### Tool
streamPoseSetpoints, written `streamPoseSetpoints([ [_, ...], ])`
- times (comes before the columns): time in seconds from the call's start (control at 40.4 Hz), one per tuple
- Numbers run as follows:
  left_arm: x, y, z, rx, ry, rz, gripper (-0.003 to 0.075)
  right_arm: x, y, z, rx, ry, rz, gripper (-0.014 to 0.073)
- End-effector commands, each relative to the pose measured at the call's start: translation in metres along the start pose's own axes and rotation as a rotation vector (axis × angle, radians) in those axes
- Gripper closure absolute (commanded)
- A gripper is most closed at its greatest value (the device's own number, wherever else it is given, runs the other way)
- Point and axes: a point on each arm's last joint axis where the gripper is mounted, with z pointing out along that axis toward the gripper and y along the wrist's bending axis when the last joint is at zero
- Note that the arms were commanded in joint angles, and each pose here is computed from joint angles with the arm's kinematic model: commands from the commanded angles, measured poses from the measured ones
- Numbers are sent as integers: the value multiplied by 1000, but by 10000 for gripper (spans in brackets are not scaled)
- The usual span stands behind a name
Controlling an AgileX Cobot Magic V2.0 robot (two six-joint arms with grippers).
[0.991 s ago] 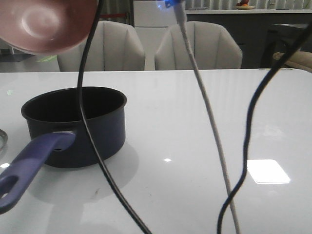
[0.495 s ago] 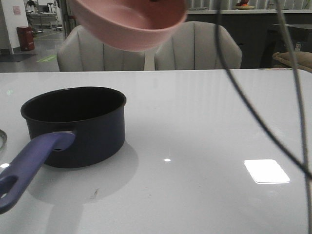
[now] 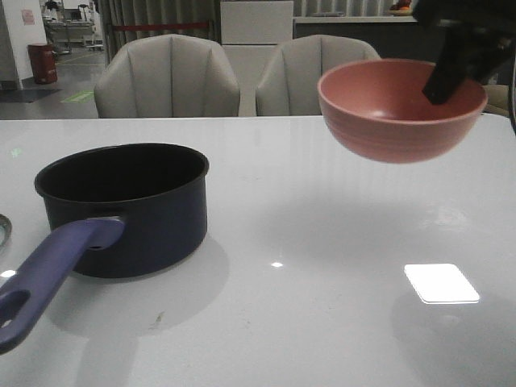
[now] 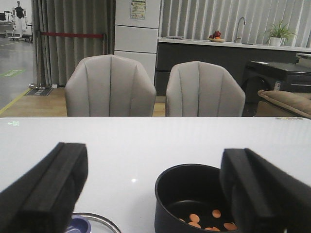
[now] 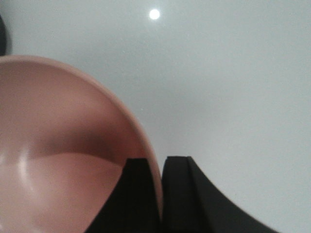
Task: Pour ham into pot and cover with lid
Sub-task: 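Carry the empty pink bowl back to its spot, then lower the pink bowl onto the table and release, raise right gripper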
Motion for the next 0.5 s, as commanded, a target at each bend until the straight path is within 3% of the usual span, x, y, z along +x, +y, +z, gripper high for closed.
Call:
streamPoseSetpoints([
  [0.0, -15, -1, -1, 7, -94, -12, 115, -10, -10, -5, 22, -59, 39, 460],
  [0.471, -15, -1, -1, 7, -94, -12, 115, -1, -38, 65, 43, 36, 121, 448],
])
